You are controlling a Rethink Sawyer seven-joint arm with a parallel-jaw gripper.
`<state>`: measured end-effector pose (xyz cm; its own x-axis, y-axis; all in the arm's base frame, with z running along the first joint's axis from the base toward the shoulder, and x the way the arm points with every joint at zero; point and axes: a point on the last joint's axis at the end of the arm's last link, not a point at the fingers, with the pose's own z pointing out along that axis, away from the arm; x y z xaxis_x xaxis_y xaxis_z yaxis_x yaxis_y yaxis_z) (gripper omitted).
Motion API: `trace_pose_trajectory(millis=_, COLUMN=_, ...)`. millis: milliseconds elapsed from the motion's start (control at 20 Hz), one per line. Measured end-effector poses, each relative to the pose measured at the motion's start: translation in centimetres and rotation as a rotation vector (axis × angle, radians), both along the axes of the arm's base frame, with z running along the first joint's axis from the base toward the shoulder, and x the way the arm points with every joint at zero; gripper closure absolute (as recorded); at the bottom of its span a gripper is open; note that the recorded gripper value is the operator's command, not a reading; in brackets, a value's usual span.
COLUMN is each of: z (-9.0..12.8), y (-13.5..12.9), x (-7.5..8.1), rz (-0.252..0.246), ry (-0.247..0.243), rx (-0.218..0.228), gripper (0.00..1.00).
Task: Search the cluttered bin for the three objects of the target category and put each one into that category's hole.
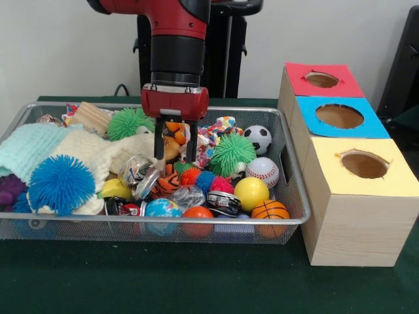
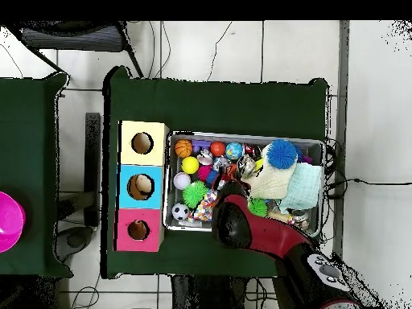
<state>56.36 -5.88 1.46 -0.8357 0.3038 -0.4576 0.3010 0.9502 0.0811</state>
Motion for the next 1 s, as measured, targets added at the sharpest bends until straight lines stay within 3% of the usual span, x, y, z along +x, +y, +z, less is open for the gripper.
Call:
trace_pose_trajectory(millis=650, z=-2.3, y=1.0, x=-1.3, rz=0.003, ry=0.045, rx=0.028, gripper=0.0)
trace_pose_trajectory(millis=1000, z=-2.8, y=1.8, x=-1.0, rz=0.017, ry=0.045, rx=0.028, gripper=0.0)
